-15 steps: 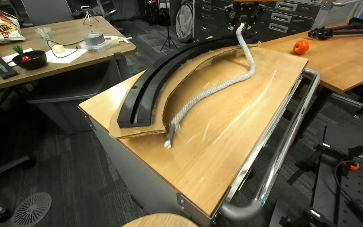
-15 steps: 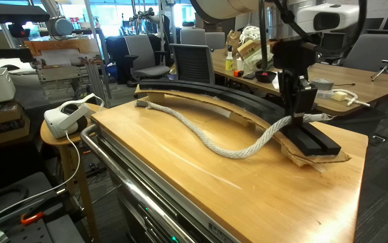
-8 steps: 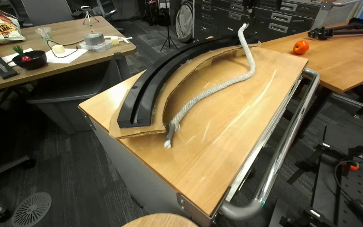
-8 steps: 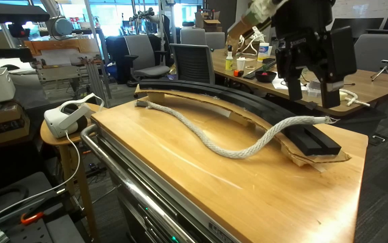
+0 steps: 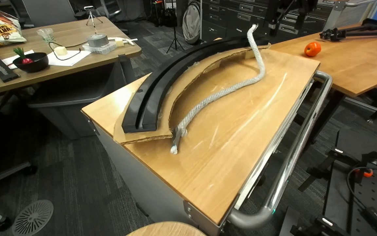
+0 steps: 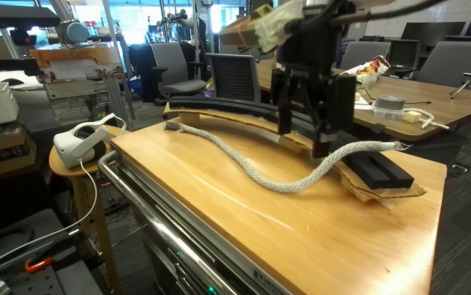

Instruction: Put the white rope on the cardboard

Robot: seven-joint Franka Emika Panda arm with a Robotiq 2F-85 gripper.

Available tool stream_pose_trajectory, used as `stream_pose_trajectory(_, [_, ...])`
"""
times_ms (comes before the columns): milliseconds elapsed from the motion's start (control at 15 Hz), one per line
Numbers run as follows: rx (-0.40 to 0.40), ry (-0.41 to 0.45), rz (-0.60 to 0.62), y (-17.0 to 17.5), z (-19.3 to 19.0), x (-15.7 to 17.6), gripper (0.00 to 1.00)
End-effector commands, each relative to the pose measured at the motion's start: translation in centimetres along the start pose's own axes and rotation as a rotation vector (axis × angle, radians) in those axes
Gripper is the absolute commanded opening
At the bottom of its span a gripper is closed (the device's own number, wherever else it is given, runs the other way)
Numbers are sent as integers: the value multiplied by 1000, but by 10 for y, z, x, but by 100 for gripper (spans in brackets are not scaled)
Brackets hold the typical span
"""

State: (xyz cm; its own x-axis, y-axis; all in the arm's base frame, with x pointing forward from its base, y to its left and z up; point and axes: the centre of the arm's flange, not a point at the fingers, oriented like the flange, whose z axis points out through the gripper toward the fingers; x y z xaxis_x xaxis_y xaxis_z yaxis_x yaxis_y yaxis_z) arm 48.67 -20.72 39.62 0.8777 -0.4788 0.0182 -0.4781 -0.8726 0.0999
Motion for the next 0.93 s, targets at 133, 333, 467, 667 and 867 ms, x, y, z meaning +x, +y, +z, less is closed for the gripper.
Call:
stream_pose_trajectory(133, [135, -76, 3, -4, 29, -24, 100])
stream_pose_trajectory(333, [155, -91, 3, -4, 35, -31, 100])
stream_pose_trajectory(467, [153, -97, 3, -5, 38, -31, 100])
stream_pose_trajectory(667, [241, -144, 36, -14, 36, -32, 100])
stream_pose_trajectory(867, [399, -246, 112, -52, 39, -44, 100])
